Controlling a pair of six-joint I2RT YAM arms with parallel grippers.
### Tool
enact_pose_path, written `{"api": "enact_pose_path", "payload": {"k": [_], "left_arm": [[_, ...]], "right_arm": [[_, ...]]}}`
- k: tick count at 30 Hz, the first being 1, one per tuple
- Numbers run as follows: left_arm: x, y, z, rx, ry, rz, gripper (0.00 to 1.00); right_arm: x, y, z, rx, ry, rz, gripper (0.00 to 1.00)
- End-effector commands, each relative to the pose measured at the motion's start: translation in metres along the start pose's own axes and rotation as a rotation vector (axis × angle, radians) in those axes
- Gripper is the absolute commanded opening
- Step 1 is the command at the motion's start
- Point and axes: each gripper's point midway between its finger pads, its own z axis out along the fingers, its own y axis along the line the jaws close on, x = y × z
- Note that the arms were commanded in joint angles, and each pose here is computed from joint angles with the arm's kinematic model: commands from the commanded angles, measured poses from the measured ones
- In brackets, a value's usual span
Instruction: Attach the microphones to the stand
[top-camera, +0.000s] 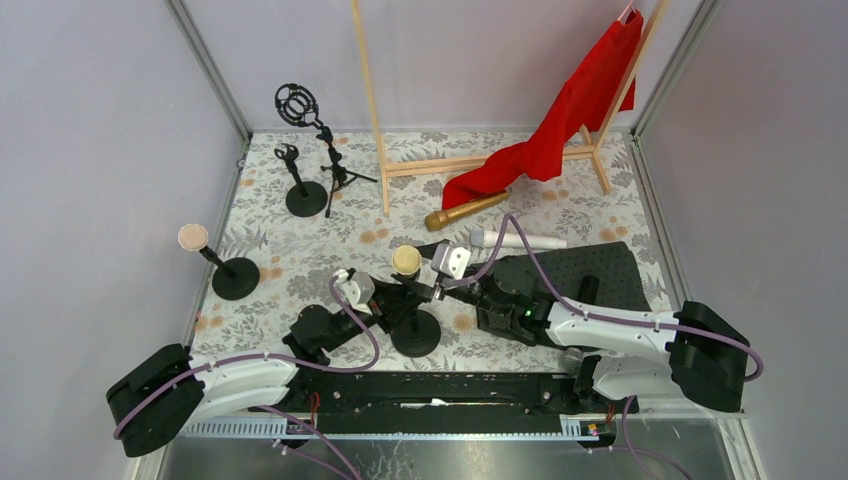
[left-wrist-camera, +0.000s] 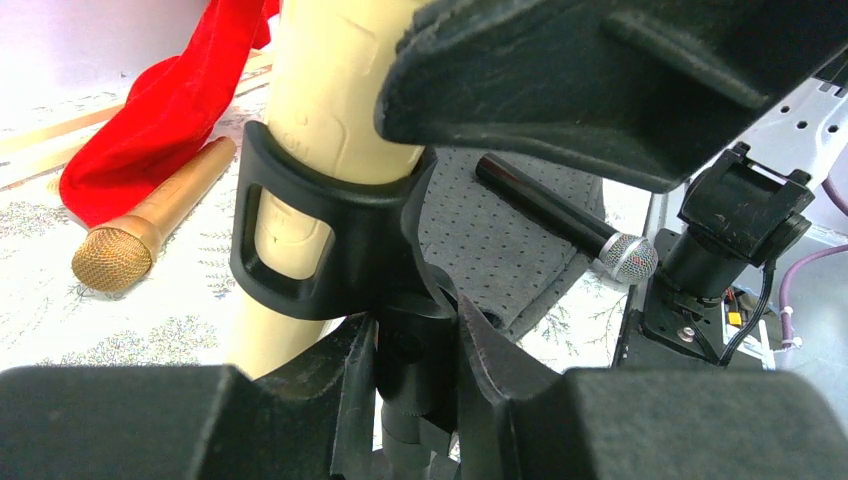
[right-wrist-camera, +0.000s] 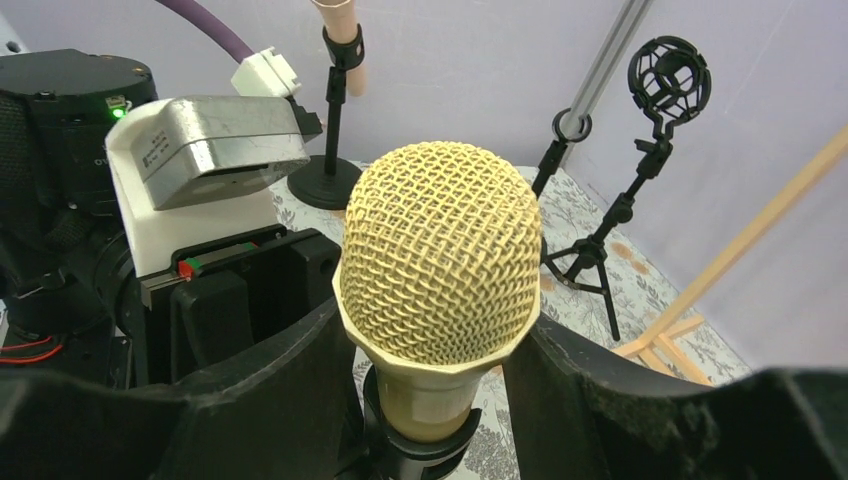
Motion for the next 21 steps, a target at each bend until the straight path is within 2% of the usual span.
{"api": "enact_pose_path", "payload": {"k": [1,7,15,21], "left_arm": [[0.038,0.011,-0.016,-0.043,0.120,-0.008,0.00],[0.039,0.013,-0.016,-0.060,0.120,-0.023,0.00],[0.035,0.015,-0.017,-0.089,0.087,-0.084,0.00],[0.034,0.015,-0.017,-0.094,0.074,-0.104,0.00]], "right_arm": [[-0.040,-0.002,0.009,-0.027,-0.133,-0.054,0.58],[-0.033,0.008,0.004,-0.086,-0.134,-0.141,0.44],[0.003,0.032,-0.017,-0.214,-0.117,-0.390,0.29],[0.010,0.035,-0.032,-0.209,-0.137,-0.432,0.27]]}}
